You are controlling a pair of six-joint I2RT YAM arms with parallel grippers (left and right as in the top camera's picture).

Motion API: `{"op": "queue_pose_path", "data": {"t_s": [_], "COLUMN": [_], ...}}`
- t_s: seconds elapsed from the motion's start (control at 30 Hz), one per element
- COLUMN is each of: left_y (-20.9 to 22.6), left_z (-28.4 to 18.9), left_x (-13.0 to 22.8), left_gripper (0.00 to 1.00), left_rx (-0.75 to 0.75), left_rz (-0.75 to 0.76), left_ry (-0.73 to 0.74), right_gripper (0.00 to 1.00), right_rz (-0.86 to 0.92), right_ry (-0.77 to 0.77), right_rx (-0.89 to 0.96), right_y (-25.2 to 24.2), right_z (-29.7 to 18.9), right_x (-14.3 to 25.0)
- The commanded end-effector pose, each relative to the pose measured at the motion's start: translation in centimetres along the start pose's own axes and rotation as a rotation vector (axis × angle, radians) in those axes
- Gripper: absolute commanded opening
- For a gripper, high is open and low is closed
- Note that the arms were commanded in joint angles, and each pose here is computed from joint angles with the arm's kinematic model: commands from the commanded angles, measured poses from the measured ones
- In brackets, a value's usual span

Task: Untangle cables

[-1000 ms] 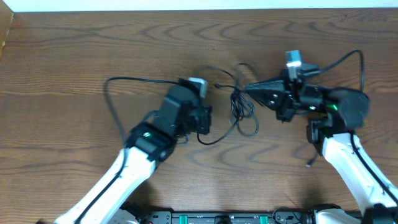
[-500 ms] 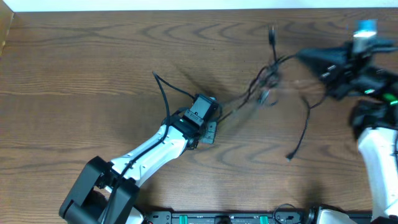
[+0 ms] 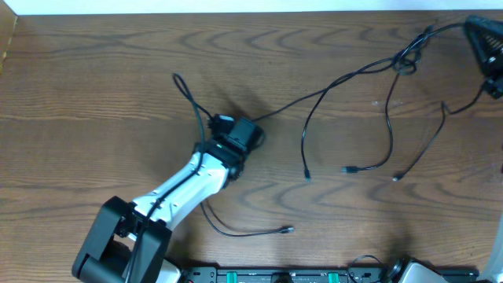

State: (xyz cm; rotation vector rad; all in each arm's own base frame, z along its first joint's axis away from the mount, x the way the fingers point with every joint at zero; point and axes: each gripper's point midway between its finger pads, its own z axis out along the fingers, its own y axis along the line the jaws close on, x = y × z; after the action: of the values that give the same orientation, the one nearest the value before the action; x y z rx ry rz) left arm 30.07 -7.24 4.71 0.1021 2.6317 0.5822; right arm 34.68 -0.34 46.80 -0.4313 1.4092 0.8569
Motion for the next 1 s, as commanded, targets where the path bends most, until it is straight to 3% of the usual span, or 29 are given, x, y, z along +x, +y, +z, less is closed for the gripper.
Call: {"op": "queue_pose_path", "data": {"t_s": [0.0, 0.17, 0.3, 0.53, 0.77, 0.8, 0.87, 0.9, 0.97], "left_y": [3.8, 8.0, 12.1, 17.0, 17.7, 17.2, 15.6, 14.3, 11.3], "left_z": [1.0, 2.5, 3.7, 5.2, 5.7, 5.8, 6.1, 6.3, 6.4], "left_x": [-0.5, 0.0, 0.9, 3.1, 4.3, 4.3, 4.3, 4.2, 3.5], "left_gripper": [0.08, 0.07, 0.08, 0.08, 0.09, 0.27, 0.73, 0.88, 0.93], "left_rx": [-0.115, -0.198, -0.279, -0.353, -0.329, -0.302, -0.207, -0.129, 0.051], "left_rz": [-0.071, -0.17, -0.265, -0.416, -0.459, -0.463, -0.479, -0.492, -0.492], "left_ry": [0.014, 0.07, 0.118, 0.205, 0.256, 0.26, 0.279, 0.292, 0.306], "right_gripper": [0.01, 0.01, 0.01, 0.01, 0.01, 0.01, 0.01, 0.01, 0.01], "right_rz": [-0.213, -0.228, -0.209, -0.198, -0.194, -0.19, -0.179, -0.169, -0.149], "right_ry": [-0.146, -0.192, -0.128, 0.017, 0.05, 0.054, 0.068, 0.081, 0.108], "right_rx": [0.232, 0.535, 0.773, 0.938, 0.982, 0.975, 0.956, 0.939, 0.913], "right_y": [-2.7, -8.0, -12.2, -15.4, -15.8, -15.7, -15.4, -15.1, -14.7], "right_z": [-2.1, -4.8, -6.7, -7.0, -6.6, -6.3, -5.5, -5.0, -3.9], "right_x": [-5.6, -7.5, -5.6, -1.6, -0.6, -0.4, 0.1, 0.6, 1.5]}}
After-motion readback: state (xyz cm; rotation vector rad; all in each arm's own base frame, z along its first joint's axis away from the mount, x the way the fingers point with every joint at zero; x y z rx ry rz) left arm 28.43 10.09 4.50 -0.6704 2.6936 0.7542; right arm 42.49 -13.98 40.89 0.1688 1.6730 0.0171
